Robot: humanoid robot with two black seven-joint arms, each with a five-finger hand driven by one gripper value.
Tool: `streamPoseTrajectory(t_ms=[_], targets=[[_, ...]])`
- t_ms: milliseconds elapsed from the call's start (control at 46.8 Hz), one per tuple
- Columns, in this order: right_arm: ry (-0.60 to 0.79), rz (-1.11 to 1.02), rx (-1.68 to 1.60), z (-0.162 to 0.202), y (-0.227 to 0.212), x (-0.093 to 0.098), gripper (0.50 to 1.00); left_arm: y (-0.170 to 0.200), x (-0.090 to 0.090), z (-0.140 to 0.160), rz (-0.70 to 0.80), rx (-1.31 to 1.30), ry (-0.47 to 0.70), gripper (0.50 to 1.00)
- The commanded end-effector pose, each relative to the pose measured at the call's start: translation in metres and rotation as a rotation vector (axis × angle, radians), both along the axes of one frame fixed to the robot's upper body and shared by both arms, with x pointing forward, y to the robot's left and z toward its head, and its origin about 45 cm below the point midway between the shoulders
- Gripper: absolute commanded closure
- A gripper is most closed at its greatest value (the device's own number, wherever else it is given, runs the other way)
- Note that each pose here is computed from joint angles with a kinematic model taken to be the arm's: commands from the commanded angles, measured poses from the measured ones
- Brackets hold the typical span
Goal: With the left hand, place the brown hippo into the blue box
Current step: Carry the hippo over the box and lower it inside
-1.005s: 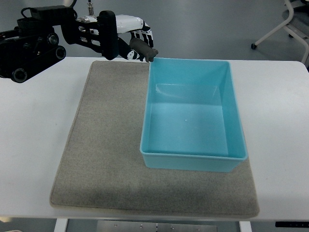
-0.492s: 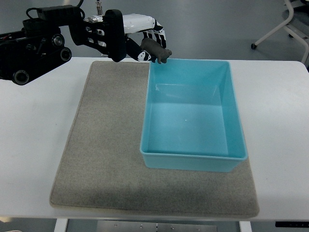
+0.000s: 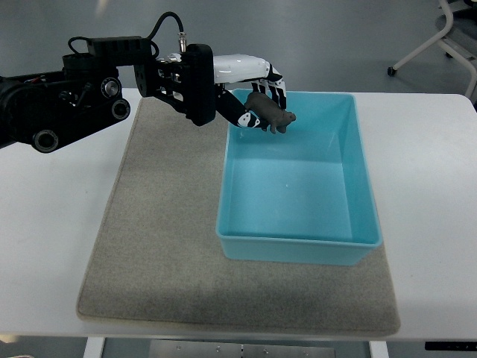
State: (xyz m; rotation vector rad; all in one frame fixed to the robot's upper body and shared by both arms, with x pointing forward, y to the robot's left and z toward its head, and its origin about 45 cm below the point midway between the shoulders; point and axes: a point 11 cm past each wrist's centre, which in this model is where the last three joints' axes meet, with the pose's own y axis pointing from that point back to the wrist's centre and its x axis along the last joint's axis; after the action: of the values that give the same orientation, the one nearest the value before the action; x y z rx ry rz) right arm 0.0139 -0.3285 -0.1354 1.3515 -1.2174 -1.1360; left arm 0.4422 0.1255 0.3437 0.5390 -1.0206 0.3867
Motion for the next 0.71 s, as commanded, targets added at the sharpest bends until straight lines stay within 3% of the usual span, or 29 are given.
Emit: streamPoseTrajectory(t_ms=[0,64,299,427,684], targets=[[0.000,0.000,0.000,0.000,0.000,0.000,0.564,-0.005,-0.002,-0.005,-0.008,-0.009,0.018,0.952],[0.000,0.000,0.000,0.000,0.000,0.000,0.564,-0.009,-0.004,-0.011,-0.012,-0.013,0.032,0.924],[0.000,0.000,0.000,0.000,0.000,0.000,0.564,-0.018,-0.010,-0.029,-0.028,-0.016,0.073,0.913],[0.000,0.001,0.000,0.000,0.000,0.000,0.564,-0.018,-0.012,-0.034,-0.027,-0.015,0.085,0.840],[0.000,0.000,0.000,0.000,0.000,0.000,0.564,-0.020,-0.014,-0.049,-0.025,-0.013,0.115,0.817]])
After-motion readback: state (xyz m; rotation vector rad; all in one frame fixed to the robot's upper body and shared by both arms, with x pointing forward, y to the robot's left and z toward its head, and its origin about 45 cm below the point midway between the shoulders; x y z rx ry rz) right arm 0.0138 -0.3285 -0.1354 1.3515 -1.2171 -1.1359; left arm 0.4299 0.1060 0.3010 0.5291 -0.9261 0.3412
